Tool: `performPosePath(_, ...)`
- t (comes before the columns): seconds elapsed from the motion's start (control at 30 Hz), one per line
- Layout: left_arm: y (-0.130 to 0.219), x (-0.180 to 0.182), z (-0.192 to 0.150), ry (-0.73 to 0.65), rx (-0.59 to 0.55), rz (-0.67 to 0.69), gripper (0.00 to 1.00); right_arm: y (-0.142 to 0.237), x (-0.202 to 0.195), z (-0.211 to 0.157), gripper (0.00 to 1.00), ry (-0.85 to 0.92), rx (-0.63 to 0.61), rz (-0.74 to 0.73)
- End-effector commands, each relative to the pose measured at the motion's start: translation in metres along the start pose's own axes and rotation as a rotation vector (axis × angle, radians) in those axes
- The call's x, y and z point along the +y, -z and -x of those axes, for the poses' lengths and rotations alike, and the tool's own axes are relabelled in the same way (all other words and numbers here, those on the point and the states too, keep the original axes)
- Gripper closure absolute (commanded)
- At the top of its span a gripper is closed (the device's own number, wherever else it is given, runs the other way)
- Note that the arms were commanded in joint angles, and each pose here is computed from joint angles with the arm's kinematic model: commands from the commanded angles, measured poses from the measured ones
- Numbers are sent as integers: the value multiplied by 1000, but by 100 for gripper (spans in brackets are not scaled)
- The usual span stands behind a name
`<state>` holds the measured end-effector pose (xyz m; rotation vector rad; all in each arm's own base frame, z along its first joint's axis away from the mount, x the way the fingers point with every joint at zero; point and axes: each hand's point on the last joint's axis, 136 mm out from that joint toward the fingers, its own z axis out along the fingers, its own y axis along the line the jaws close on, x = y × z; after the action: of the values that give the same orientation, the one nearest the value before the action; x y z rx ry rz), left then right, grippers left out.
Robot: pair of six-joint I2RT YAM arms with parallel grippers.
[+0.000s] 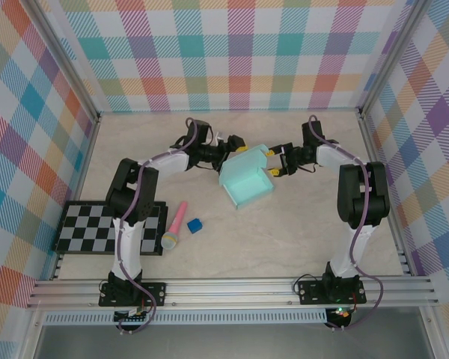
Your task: Fold the paper box
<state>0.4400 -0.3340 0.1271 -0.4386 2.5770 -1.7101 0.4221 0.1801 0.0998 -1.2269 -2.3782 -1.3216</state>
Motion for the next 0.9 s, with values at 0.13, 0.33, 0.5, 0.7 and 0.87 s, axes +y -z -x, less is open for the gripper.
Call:
performPosePath(0.13,61,1,22,-95,-109,122,1,26,13,2,40,164,-38,-22)
performPosePath(0.33,92,3,-5,-133,-103,155,0,55,20,15,33,237,-65,-8)
performPosePath(0.5,99,20,-26,-111,-86,176,0,56,31,8,24,208,7,22)
performPosePath(0.7,84,1,-27,-77,-98,101,0,49,44,15,23,197,27,31)
performPosePath(0.87,56,-11,-43,-55,-49,76,0,36,47,8,22,189,63,28)
